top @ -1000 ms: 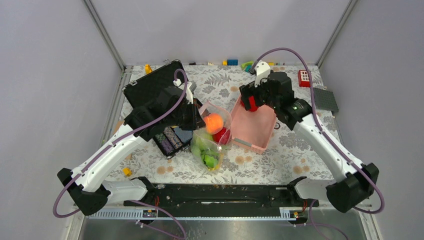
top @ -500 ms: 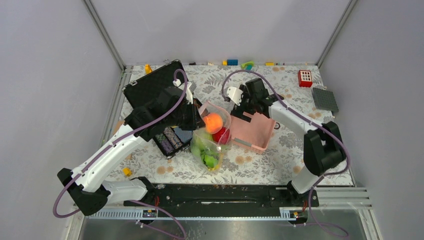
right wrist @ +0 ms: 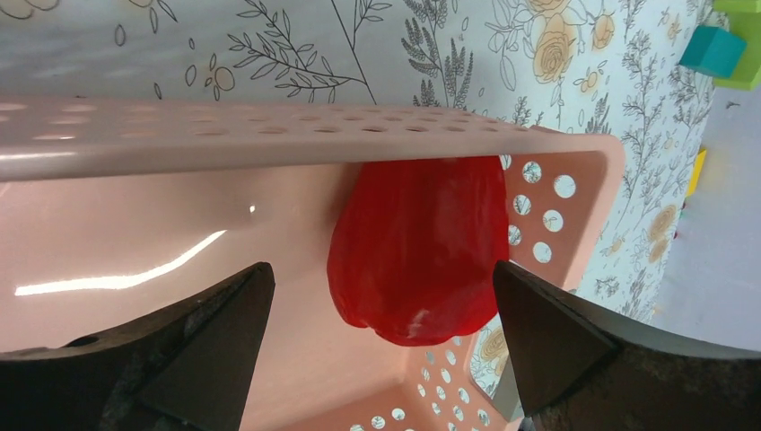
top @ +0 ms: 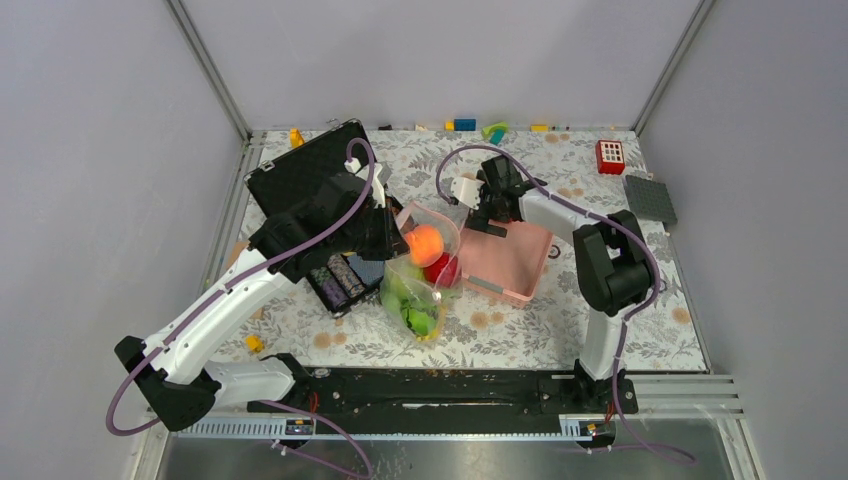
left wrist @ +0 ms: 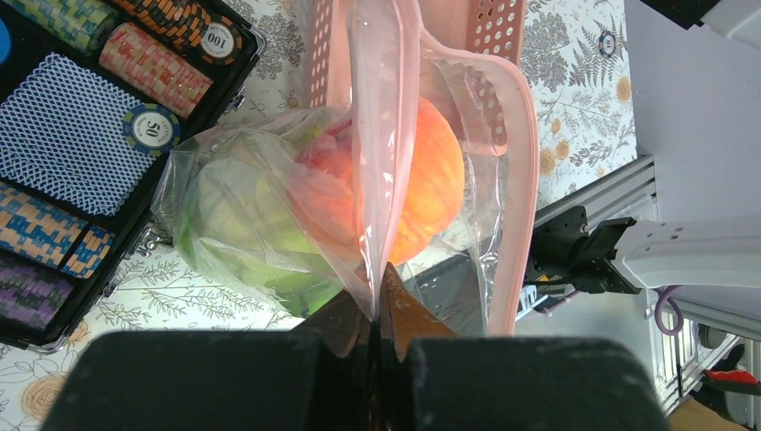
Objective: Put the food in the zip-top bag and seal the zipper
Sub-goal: Pick up the fake vegetable from the bin.
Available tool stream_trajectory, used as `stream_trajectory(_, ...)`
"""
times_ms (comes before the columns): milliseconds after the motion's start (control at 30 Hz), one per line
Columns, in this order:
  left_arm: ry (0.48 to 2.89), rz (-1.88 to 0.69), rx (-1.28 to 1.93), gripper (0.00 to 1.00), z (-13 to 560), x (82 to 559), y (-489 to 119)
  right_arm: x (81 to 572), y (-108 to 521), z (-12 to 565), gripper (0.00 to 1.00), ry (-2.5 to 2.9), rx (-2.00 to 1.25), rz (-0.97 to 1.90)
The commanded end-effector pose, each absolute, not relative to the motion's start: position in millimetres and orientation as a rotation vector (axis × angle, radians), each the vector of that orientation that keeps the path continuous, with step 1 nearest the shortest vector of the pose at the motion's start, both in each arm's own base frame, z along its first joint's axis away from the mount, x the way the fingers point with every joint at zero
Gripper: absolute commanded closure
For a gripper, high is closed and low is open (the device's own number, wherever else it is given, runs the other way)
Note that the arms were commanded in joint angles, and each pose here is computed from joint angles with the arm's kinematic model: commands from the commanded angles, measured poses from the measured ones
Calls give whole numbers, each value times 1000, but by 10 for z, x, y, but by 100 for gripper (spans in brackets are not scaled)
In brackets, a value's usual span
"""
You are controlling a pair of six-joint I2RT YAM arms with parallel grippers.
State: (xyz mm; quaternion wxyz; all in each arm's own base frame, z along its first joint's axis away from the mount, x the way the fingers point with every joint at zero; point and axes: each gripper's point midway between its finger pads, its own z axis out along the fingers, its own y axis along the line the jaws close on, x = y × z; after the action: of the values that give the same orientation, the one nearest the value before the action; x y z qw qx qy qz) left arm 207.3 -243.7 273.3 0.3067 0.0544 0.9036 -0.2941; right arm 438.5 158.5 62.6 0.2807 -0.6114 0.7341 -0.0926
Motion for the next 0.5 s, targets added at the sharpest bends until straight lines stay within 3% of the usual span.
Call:
stream_trajectory(0, 2308, -797, 130, 100, 2976, 2157, -2456, 4564, 1514, 654, 0, 1959, -1635, -337)
stream_trajectory(467, 2309, -776, 119, 100, 2937, 2164, -2421, 4687, 1294, 381, 0, 2024, -1619, -481)
